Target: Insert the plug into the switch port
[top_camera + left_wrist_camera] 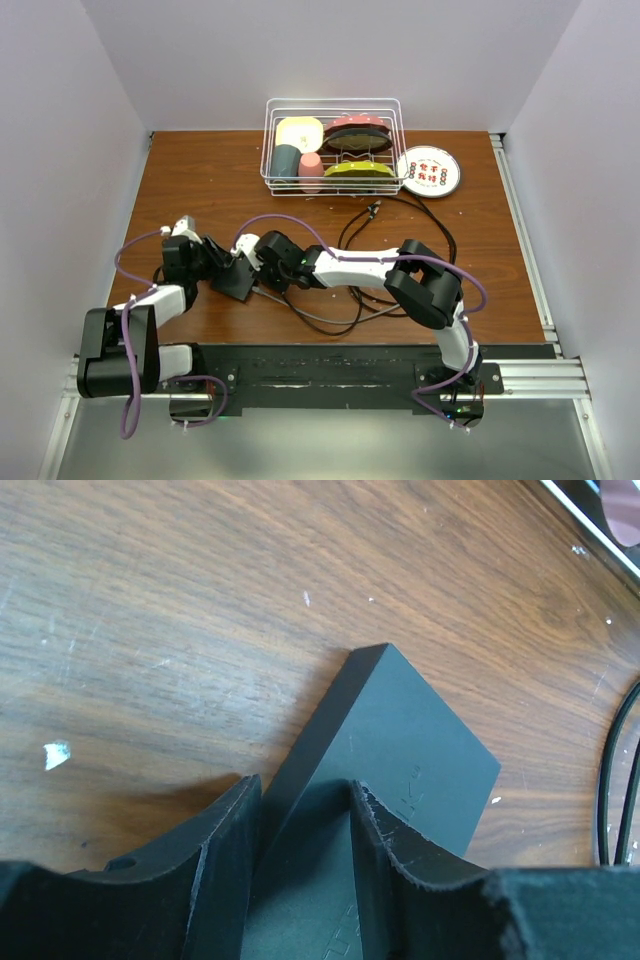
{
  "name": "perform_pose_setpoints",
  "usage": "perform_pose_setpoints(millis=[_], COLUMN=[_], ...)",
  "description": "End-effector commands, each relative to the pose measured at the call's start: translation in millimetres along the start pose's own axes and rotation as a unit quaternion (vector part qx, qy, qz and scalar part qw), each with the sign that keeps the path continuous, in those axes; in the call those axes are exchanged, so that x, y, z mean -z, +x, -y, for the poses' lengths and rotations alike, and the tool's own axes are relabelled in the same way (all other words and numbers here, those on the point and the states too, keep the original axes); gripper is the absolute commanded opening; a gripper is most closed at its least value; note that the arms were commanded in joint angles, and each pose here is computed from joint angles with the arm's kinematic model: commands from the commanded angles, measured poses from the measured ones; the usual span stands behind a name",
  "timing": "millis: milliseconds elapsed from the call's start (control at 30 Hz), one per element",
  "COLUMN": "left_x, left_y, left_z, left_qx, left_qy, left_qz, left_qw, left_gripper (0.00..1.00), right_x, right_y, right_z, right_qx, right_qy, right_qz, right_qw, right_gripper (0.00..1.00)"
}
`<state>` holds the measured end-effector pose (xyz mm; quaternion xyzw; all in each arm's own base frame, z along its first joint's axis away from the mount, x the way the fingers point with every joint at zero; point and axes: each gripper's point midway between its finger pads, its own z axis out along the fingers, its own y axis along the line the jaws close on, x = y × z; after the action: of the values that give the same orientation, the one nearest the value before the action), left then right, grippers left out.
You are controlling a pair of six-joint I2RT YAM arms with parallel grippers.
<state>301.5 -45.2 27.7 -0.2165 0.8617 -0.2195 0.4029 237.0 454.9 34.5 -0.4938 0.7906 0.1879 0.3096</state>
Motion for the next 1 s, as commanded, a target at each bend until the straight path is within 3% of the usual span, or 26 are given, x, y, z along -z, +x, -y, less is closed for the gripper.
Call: perform_pose_setpoints(millis=[0,433,733,967], left_x=[6.6,6.2,8.4,7.9], left_y=[42.4,53.4,64.2,61.2], left_z=[16.1,14.7,15.5,16.6], left_qx=[0.020,0.033,0.042,0.039], left_qy=[0.051,0.051,0.056,0.054], left_qz=[-0.090,-0.113,-0.131,-0.127], left_qw=[0.994,0.992,0.989,0.990], left_gripper=[0.31,0.28,0.20,0.20], right_x=[31.8,17.6,18.2,17.9], right_y=[-140.4,-142.2,-156.9,-157.0], right_z=[-22.3,-16.4,-11.5,-12.5], right_qx=[0.019,-0.009,-0.041,-0.042], right_qy=[-0.040,-0.022,-0.012,-0.013], right_qz=[0.225,0.263,0.294,0.286], right_qw=[0.973,0.965,0.955,0.957], right_gripper=[0.00,0.00,0.00,0.00])
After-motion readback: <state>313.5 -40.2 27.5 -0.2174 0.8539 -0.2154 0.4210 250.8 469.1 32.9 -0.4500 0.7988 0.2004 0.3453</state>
